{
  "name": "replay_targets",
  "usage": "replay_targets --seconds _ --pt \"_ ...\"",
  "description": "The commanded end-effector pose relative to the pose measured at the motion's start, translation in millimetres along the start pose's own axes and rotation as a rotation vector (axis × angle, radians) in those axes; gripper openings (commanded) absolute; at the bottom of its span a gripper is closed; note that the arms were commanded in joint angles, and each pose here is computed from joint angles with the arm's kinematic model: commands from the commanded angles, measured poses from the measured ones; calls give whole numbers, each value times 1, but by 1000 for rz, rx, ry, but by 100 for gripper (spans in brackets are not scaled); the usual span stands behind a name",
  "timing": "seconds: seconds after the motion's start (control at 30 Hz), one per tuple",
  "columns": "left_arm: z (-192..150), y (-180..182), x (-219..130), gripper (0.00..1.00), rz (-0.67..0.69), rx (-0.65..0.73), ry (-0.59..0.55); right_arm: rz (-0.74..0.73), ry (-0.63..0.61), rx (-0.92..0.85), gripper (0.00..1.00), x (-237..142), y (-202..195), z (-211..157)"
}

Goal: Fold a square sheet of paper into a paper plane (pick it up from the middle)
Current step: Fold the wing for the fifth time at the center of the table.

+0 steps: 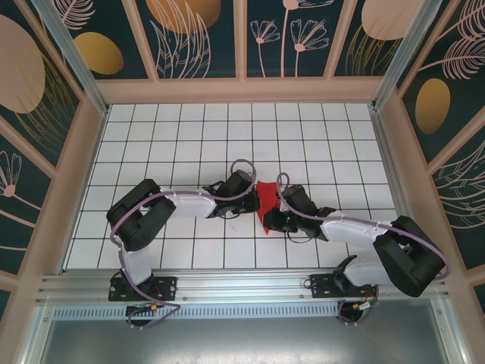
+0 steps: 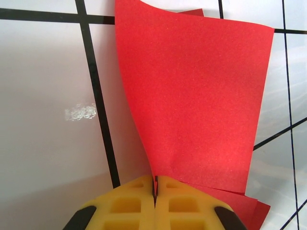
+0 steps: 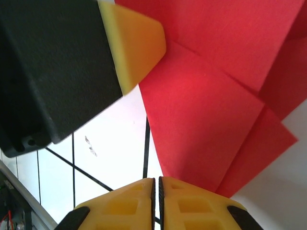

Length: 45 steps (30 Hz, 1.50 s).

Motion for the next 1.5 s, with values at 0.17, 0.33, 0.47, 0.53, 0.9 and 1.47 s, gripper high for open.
replay_targets --seconds 0.17,0.33,0.47,0.53,0.9,1.47 --pt "-1 -2 3 7 5 23 11 -198 30 29 14 15 -40 -9" --pt "9 -11 0 7 -5 24 -9 -114 -46 -87 21 5 -3 4" --pt "11 -12 -2 8 -3 18 -12 -125 -191 -169 33 -13 13 23" --pt "12 -13 -3 8 -1 14 -11 -150 -259 -209 39 -20 14 31" --pt "16 -18 -4 9 -11 5 -14 -335 -534 -529 45 -24 17 43" --pt "18 -23 -5 10 -29 0 -17 -379 -530 -722 45 8 13 25"
Point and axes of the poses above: each hand's point on the last joint's axis, 136 mm out from that joint toward the fingers, its own x axis out along the fingers, its own y axis along the line the jaws close on, z = x × y, the point moved 1 cm from there along -x, back along the fingers, and after that the axes turned 8 degrees about x, right-handed, at the moved point
